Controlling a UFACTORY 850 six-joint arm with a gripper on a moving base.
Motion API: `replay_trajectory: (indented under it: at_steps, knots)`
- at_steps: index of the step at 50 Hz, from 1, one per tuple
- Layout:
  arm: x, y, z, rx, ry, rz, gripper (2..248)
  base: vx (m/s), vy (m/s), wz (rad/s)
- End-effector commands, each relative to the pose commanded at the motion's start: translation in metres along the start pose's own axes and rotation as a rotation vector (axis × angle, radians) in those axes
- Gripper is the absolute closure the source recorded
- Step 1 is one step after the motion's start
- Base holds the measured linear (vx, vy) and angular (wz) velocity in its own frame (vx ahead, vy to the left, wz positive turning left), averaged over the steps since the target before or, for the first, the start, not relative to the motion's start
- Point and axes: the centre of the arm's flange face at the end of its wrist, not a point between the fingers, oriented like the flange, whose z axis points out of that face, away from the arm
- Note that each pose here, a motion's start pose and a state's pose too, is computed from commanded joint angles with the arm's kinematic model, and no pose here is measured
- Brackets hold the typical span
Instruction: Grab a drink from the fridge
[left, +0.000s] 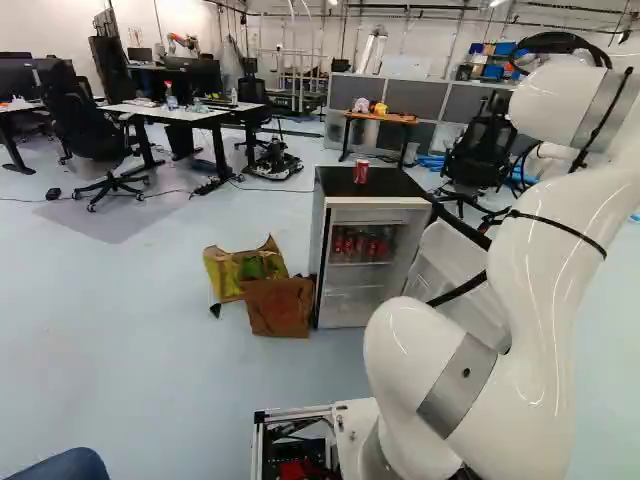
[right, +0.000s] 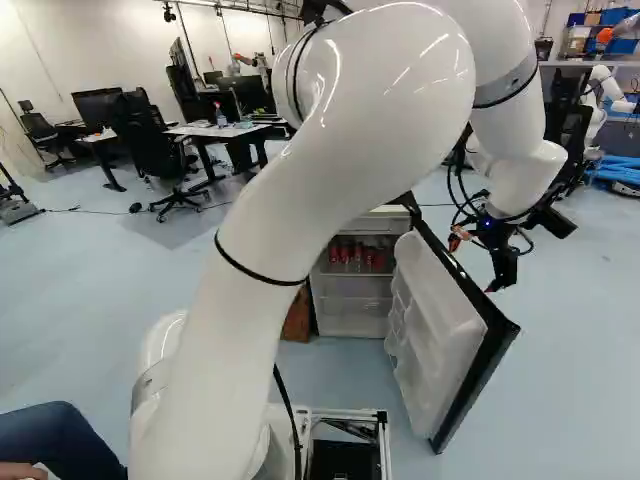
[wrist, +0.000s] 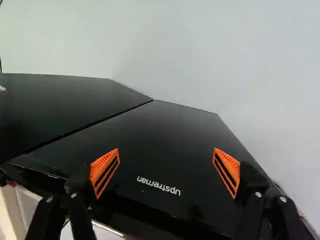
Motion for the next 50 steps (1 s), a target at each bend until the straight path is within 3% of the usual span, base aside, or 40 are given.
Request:
replay_trajectory:
  at_steps: [50]
  knots:
    - [-0.057,0.014,-0.005,-0.01,-0.236,0.019,3,0.0,0.0,-0.001]
